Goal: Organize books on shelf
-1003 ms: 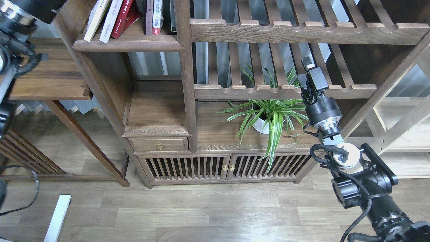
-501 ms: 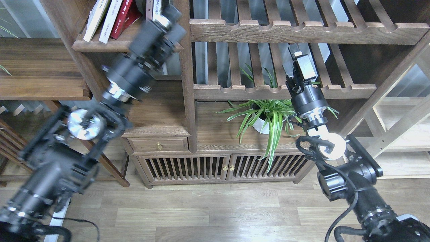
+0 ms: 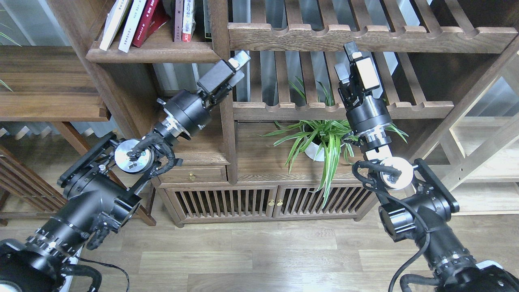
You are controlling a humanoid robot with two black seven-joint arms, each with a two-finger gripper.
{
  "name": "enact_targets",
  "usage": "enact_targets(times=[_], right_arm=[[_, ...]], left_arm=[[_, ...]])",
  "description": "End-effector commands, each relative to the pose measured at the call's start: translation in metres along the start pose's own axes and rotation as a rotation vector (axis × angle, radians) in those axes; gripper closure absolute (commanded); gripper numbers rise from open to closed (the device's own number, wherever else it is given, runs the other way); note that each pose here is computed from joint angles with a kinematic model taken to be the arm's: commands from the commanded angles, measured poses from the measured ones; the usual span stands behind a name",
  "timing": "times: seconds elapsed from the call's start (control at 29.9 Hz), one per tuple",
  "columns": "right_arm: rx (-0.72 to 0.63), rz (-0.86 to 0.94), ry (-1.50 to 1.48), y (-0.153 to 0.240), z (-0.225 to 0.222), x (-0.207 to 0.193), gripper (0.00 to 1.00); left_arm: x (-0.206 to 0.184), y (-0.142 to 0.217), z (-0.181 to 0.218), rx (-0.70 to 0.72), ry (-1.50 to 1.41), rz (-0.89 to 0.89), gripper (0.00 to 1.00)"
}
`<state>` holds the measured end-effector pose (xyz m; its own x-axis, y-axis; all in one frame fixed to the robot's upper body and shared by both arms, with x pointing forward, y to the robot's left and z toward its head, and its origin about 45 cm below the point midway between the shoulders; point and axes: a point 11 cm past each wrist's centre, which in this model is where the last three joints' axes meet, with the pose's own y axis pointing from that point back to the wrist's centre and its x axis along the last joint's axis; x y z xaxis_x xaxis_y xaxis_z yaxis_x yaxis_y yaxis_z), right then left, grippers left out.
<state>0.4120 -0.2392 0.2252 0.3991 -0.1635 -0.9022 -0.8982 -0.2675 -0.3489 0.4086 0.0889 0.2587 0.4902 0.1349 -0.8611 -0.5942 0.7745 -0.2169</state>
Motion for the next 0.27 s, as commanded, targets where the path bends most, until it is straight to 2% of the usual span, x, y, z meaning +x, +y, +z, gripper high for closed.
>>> enact_targets(times=[0.0,0.23], right_arm=[[-0.003,-0.001,-0.006,-0.0004,0.0032,-0.0001,0.02],[-0.003,0.001,-0.008,0.0001,0.0041,0.0004,0.02]], left_arm=[[-0.0017,-0.0039,-0.0074,0.030,-0.006,-0.003,0.06],[-0.0042,-0.0061,-0.0102,0.039,-0.010,-0.010,0.05]])
